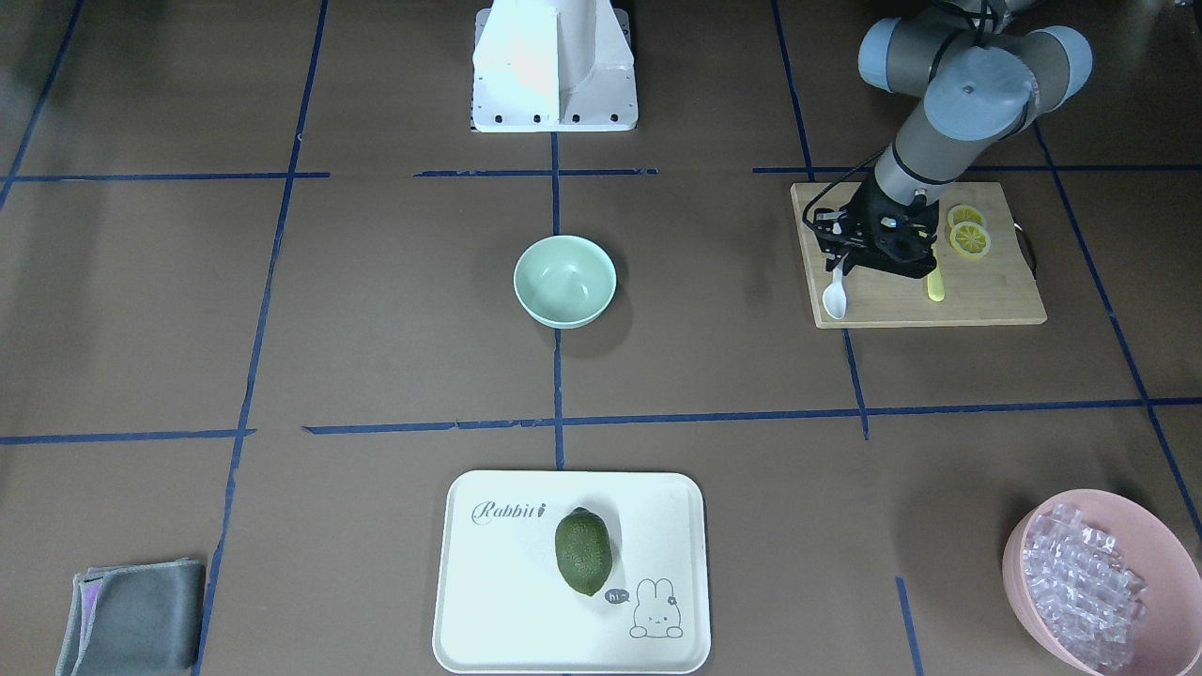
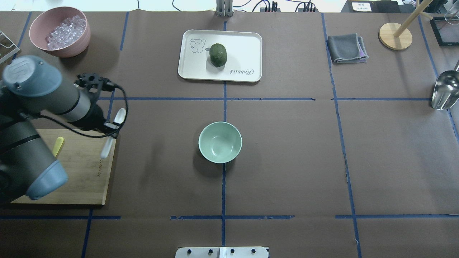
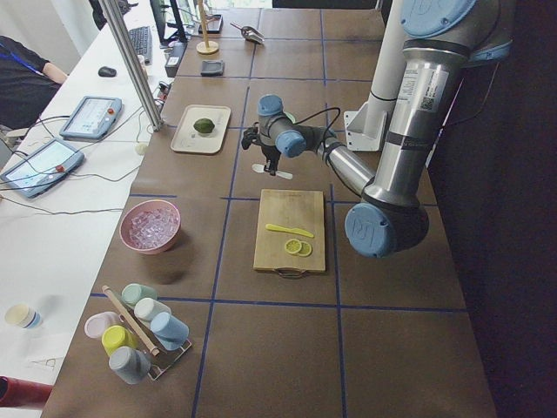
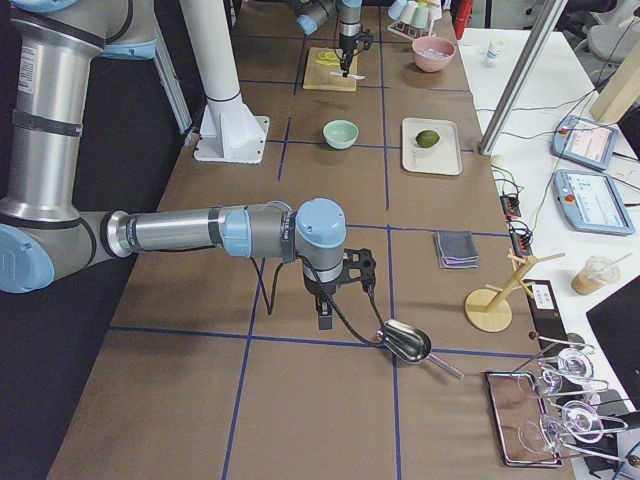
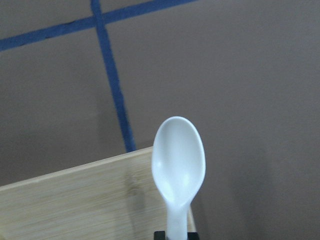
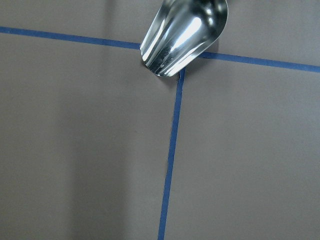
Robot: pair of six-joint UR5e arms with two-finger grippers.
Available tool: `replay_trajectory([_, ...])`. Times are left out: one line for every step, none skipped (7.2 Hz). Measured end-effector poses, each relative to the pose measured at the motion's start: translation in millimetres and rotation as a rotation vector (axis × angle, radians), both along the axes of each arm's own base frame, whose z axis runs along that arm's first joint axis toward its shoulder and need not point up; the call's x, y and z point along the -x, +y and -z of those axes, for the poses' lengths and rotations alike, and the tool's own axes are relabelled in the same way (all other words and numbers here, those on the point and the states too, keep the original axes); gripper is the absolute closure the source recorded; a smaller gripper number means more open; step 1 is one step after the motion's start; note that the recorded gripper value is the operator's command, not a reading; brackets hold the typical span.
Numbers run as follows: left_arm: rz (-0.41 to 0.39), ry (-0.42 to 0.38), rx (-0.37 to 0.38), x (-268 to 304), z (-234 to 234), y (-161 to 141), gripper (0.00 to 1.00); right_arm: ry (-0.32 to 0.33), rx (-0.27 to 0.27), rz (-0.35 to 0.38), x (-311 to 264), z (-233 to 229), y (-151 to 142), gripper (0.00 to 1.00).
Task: Place spoon in bowl
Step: 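Lift the white spoon with the left gripper and carry it to the bowl, then lower the spoon into the green bowl and open the left gripper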
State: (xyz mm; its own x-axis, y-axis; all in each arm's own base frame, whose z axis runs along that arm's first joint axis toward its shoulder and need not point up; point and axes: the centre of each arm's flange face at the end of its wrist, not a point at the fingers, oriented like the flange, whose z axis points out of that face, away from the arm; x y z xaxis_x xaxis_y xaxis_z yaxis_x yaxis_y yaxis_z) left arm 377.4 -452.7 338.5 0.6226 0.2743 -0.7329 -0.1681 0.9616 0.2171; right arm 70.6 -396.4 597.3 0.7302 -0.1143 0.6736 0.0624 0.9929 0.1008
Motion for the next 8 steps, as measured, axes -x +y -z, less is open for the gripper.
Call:
replay_trajectory([-0.020,0.029,-0.026,-26,42,-6,0.99,-0.001,0.001,0.000,0,0,0,0.00])
replay_trajectory([-0.049,0.058,-0.049,-58,77,-6,0.98,-0.001,0.001,0.000,0,0,0,0.00])
replay_trajectory([-0.073,0.082,-0.060,-90,110,-6,0.98,-0.001,0.003,0.000,0,-1,1,0.00])
replay_trajectory([-0.093,0.099,-0.055,-119,134,1,0.98,-0.002,0.004,0.000,0,-2,1,0.00])
replay_trajectory([-0.114,0.109,-0.044,-146,153,10,0.96,-0.002,0.006,0.000,0,-2,2,0.00])
replay_trajectory([-0.127,0.113,-0.032,-169,168,17,0.86,-0.003,0.006,0.000,0,-2,2,0.00])
replay_trajectory([-0.134,0.110,-0.023,-189,179,26,0.35,-0.003,0.007,0.000,0,-3,2,0.00])
replay_trajectory([-0.131,0.106,-0.024,-199,184,29,0.01,-0.003,0.008,-0.001,0,-3,2,0.00])
